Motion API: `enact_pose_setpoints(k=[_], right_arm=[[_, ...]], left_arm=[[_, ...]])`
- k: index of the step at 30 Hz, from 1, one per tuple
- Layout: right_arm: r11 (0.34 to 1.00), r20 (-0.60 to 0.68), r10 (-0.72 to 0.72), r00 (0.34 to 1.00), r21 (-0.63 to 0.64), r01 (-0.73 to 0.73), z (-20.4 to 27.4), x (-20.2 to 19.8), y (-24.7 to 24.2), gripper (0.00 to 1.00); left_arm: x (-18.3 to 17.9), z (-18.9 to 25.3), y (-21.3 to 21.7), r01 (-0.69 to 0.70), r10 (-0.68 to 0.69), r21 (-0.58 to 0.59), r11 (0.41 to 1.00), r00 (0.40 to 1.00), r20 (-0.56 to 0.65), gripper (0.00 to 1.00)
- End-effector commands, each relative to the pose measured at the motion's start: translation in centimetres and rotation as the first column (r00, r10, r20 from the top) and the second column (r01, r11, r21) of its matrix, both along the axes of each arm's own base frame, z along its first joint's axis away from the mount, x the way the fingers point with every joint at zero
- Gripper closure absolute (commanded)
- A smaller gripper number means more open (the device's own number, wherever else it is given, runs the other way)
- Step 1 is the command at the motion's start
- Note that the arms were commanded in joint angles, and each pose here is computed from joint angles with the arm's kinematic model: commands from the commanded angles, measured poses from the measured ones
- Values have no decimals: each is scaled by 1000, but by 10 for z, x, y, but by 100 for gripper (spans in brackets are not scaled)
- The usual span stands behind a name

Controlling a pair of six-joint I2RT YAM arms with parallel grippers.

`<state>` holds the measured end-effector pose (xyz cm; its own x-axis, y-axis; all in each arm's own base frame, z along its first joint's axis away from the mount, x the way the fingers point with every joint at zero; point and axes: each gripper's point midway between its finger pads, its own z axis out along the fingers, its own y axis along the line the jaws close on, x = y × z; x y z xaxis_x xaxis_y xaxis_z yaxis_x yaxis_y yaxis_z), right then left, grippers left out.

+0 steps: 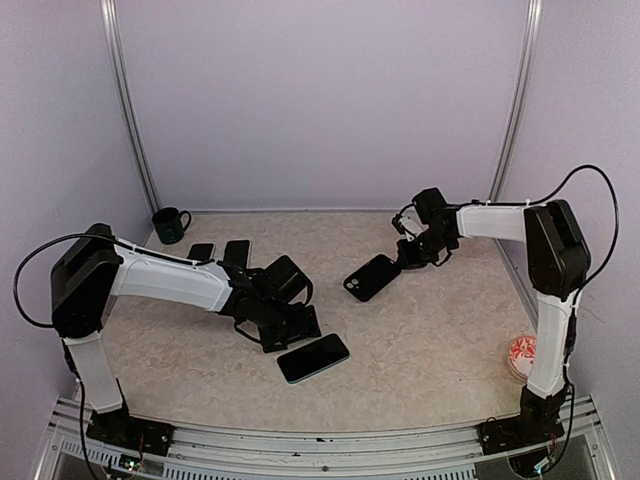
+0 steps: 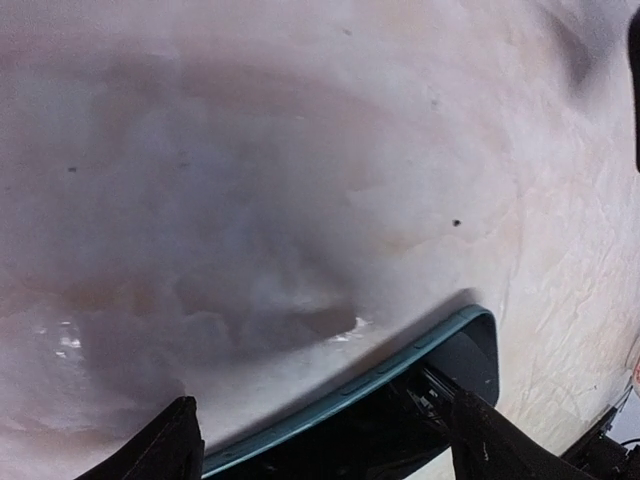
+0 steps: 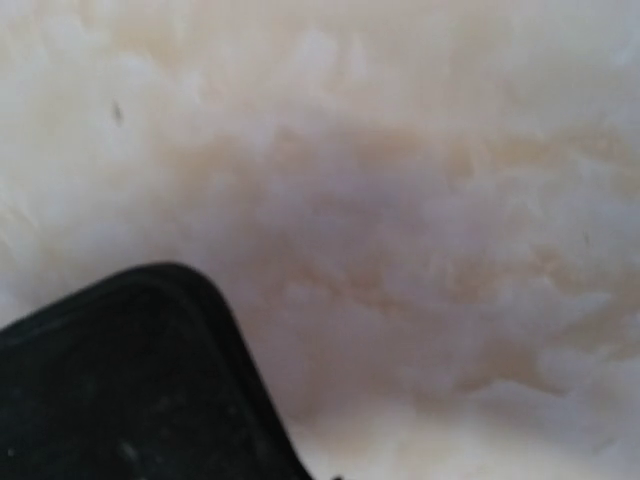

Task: Put the phone into the phone case
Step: Move the phone to the center of the board, then place the phone case at the center of the board.

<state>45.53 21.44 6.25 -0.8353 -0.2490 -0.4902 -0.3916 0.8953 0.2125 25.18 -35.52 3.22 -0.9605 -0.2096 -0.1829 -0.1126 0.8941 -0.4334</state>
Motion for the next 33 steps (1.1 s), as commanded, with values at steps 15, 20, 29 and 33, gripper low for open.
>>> enact_pose_setpoints(k=[15, 20, 29, 33], right_arm=[[968, 68, -137, 988, 219, 120, 6, -17, 114, 100], [963, 60, -153, 986, 232, 135, -5, -26, 145, 97], [950, 13, -89, 996, 302, 81, -10, -46, 185, 79], [935, 0, -67, 998, 348, 63, -2, -56, 187, 76]], left_arm=[[13, 19, 109, -226, 211, 166, 960, 972, 104, 16], [12, 19, 119, -247, 228, 175, 953, 966, 120, 16], [13, 13, 121, -248, 228, 192, 950, 967, 116, 16], [14, 11, 124, -252, 231, 204, 946, 966, 120, 16]])
